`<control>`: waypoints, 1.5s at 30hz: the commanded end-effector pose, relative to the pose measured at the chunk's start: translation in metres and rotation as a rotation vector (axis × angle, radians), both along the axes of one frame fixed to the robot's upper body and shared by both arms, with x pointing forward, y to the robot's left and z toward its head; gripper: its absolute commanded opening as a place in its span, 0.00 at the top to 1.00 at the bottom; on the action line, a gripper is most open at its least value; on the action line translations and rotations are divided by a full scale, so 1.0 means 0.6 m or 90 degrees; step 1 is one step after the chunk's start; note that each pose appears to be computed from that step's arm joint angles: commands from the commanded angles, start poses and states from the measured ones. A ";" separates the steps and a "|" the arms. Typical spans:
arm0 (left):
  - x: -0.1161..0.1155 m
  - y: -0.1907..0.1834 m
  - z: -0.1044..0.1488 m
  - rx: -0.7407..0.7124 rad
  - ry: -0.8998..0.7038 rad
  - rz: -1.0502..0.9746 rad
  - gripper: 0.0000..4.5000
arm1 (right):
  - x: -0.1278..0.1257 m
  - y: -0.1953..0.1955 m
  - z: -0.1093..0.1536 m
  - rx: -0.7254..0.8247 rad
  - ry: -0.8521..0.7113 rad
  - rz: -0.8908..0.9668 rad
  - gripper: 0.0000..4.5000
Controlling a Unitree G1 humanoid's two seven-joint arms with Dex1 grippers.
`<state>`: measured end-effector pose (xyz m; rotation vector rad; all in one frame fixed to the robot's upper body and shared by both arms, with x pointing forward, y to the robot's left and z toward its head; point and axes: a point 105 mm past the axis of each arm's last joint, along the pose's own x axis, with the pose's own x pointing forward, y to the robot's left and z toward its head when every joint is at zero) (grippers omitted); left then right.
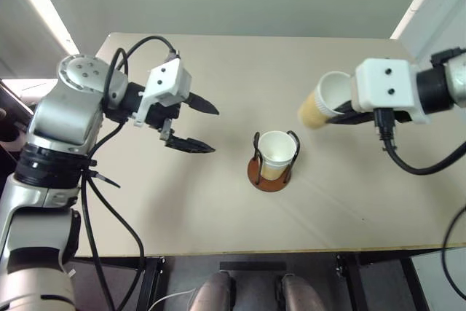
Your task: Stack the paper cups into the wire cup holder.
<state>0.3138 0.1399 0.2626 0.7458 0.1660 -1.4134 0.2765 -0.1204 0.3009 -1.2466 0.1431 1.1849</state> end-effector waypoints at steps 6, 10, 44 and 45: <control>-0.005 -0.007 0.018 -0.004 -0.032 -0.012 0.00 | 0.004 0.038 -0.017 -0.055 0.005 0.065 0.99; -0.005 -0.008 0.018 -0.001 -0.035 -0.013 0.00 | 0.006 0.046 -0.030 -0.070 0.013 0.083 0.99; -0.005 -0.016 0.030 -0.007 -0.047 -0.031 0.00 | 0.004 0.068 -0.065 -0.142 0.021 0.128 0.63; -0.005 -0.017 0.032 -0.009 -0.048 -0.030 0.00 | 0.004 0.067 -0.067 -0.147 0.023 0.127 0.57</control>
